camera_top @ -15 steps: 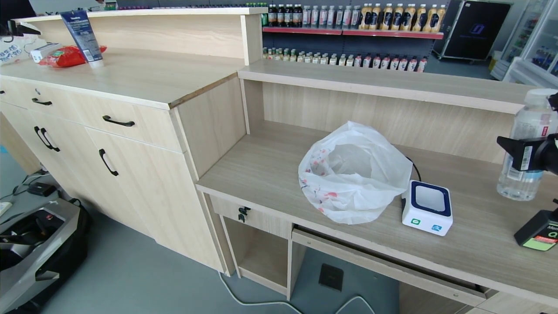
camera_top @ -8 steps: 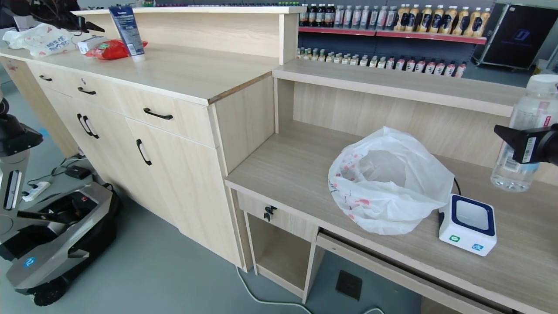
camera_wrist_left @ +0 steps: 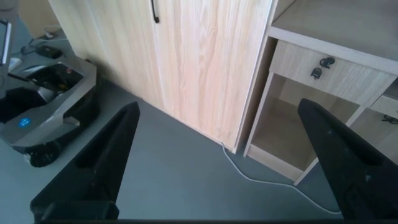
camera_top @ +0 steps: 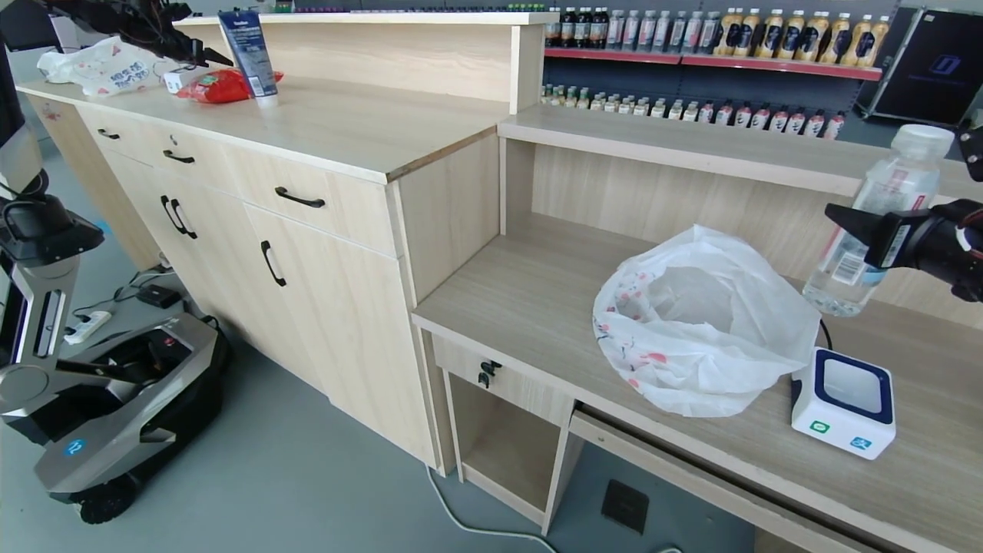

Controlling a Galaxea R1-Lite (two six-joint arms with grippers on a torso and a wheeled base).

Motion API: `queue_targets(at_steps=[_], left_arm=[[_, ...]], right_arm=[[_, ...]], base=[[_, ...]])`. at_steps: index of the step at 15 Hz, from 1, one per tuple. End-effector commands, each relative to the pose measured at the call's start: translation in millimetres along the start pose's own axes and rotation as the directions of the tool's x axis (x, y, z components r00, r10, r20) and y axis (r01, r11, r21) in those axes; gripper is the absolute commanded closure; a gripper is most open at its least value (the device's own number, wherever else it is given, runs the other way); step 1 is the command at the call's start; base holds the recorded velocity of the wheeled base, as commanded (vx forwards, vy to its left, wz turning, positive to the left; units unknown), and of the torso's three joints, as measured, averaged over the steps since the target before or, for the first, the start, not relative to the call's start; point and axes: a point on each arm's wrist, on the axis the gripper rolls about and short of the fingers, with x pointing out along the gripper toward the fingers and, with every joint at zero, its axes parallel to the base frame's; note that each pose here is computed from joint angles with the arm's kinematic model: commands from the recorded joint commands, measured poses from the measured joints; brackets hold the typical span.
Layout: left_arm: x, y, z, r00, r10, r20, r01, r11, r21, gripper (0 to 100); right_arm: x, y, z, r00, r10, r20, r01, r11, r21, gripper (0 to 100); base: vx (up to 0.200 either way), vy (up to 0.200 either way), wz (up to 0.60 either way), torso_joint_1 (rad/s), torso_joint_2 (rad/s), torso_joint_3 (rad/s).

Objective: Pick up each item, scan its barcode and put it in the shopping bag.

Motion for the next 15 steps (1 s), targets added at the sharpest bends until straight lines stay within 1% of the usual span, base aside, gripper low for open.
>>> queue_targets(at_steps=[1,3,4,7,9,13,15], left_arm=[[0.0,0.0,0.0,1.000,0.000,0.000,0.000,1.000,-0.001,0],[0.0,0.0,0.0,1.000,0.000,0.000,0.000,1.000,-0.001,0],[0.0,0.0,0.0,1.000,0.000,0.000,0.000,1.000,-0.001,0],[0.0,0.0,0.0,1.000,0.000,0.000,0.000,1.000,-0.001,0],[0.0,0.0,0.0,1.000,-0.002,0.000,0.002,1.000,-0.001,0],[0.0,0.0,0.0,1.000,0.000,0.000,0.000,1.000,-0.001,0],[0.0,0.0,0.0,1.000,0.000,0.000,0.000,1.000,-0.001,0]], right_arm=[[45.4,8.9,-36.9,0.998,0.055,-0.016,-0.055,0.998,0.010,100],[62.5,15.2,-50.5,0.997,0.080,0.021,-0.080,0.997,0.001,100],[72.2,22.7,-62.6,0.993,0.113,0.034,-0.113,0.994,0.000,100],[84.1,33.5,-83.2,0.989,0.151,0.007,-0.151,0.989,0.006,100],[95.3,45.3,-97.9,0.983,0.181,0.011,-0.181,0.983,0.010,100],[104.1,59.3,-114.0,0.977,0.215,0.004,-0.215,0.977,0.013,100],[105.8,62.7,-119.0,0.975,0.223,-0.004,-0.223,0.975,0.014,100]], base=[[0.000,0.000,0.00,0.000,0.00,0.000],[0.000,0.000,0.00,0.000,0.00,0.000],[0.000,0.000,0.00,0.000,0.00,0.000],[0.000,0.000,0.00,0.000,0.00,0.000],[0.000,0.000,0.00,0.000,0.00,0.000],[0.000,0.000,0.00,0.000,0.00,0.000],[0.000,0.000,0.00,0.000,0.00,0.000]])
